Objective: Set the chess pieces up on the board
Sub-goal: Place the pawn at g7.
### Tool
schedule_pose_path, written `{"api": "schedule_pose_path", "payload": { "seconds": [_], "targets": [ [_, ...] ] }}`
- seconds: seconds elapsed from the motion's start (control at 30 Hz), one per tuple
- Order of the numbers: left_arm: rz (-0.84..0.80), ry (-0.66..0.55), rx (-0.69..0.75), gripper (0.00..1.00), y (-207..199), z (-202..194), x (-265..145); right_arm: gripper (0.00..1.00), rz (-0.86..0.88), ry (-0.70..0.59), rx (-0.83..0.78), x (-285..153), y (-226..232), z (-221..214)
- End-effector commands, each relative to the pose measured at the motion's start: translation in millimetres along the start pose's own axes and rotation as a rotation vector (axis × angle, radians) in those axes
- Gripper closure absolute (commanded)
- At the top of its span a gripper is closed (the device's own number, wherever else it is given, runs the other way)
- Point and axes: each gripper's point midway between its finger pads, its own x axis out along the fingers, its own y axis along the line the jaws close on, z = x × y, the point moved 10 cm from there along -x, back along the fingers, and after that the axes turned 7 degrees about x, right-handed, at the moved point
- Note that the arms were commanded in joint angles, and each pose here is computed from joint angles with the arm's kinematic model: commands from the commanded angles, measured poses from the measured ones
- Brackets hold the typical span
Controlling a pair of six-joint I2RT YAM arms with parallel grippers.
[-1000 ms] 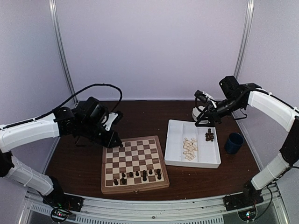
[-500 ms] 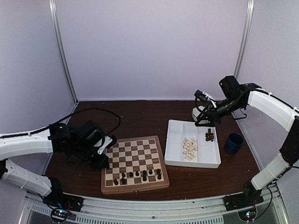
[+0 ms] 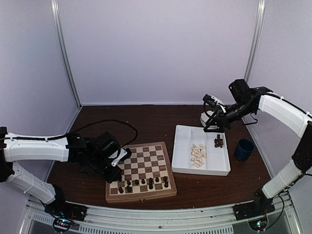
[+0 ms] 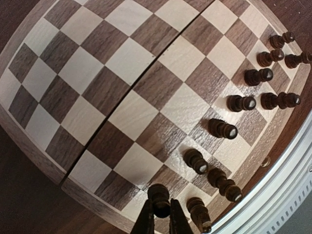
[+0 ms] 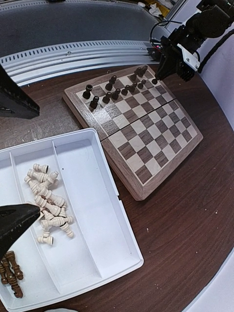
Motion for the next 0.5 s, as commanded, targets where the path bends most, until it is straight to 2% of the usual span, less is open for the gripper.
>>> {"api": "schedule_pose_path", "payload": {
  "seconds": [0.0,0.47],
  "targets": [
    [-0.048,-0.02,0.029,0.94,-6,5,10,0.36,-0.008,0.002,-0.007,0,-1,-1],
    [-0.087,0.025,0.031,0.95,-8,-1,21,0.36,-0.01,0.009,-0.012,1,-1,-4]
  ]
}}
